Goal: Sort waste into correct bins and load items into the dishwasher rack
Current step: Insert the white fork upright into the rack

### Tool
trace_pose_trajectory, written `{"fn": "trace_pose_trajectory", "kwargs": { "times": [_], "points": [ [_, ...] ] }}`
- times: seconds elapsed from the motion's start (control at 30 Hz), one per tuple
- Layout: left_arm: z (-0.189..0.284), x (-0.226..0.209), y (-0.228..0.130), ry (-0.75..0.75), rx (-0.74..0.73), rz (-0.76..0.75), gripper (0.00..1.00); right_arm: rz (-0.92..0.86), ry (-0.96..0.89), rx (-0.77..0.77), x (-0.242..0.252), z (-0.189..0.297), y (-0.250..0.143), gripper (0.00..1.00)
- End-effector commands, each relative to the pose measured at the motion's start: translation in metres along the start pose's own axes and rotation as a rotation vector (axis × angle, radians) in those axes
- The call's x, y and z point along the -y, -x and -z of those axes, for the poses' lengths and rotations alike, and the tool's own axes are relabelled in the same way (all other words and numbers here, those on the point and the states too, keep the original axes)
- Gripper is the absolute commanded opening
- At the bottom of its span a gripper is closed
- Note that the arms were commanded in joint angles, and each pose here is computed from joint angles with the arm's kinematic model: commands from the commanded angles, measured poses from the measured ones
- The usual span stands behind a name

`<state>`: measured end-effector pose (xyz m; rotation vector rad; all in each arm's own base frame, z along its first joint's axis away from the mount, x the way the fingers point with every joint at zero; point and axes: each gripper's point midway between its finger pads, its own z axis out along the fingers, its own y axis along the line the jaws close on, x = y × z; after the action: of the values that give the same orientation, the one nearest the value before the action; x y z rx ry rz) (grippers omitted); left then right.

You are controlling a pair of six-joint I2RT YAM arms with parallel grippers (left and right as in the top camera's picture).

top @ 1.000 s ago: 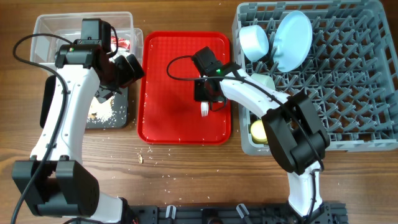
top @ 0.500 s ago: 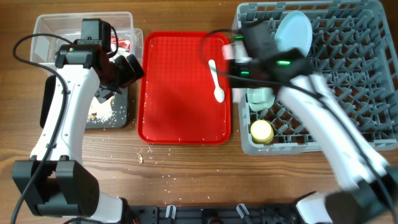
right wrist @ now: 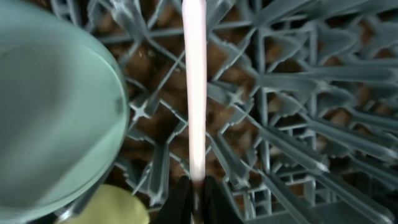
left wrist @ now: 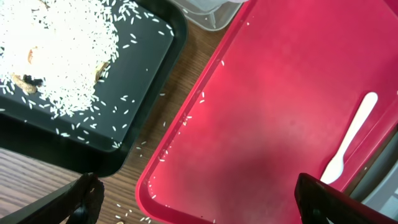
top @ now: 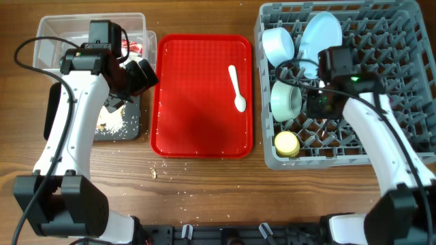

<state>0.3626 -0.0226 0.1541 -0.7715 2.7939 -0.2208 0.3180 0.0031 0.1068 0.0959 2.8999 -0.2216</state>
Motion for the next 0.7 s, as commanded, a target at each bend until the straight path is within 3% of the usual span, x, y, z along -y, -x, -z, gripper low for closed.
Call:
{"fn": "trace_pose_trajectory", "kwargs": {
  "times": [0.0, 0.13, 0.3, 0.43, 0.5, 0.67],
  "points": [
    [0.004, 0.000, 0.004, 0.001, 0.018, 0.000, 1.00, 0.067, -0.029, -0.062, 0.002, -0.021, -0.008, 0.14],
    [0.004, 0.000, 0.004, 0.001, 0.018, 0.000, 1.00, 0.037, 0.023, -0.074, -0.007, -0.020, -0.008, 0.34],
    [0.004, 0.000, 0.004, 0.001, 0.018, 0.000, 1.00, 0.049, 0.245, -0.038, -0.038, 0.041, 0.015, 0.38],
    [0.004, 0.000, 0.004, 0.001, 0.018, 0.000, 1.00, 0.062, 0.358, 0.127, -0.051, 0.117, 0.052, 0.38],
    [0.004, 0.000, 0.004, 0.001, 0.018, 0.000, 1.00, 0.064, 0.384, 0.212, -0.063, 0.143, 0.069, 0.43],
    [0.004, 0.000, 0.004, 0.001, 0.018, 0.000, 1.00, 0.101, 0.478, 0.230, -0.138, 0.135, 0.083, 0.47]
  ]
}}
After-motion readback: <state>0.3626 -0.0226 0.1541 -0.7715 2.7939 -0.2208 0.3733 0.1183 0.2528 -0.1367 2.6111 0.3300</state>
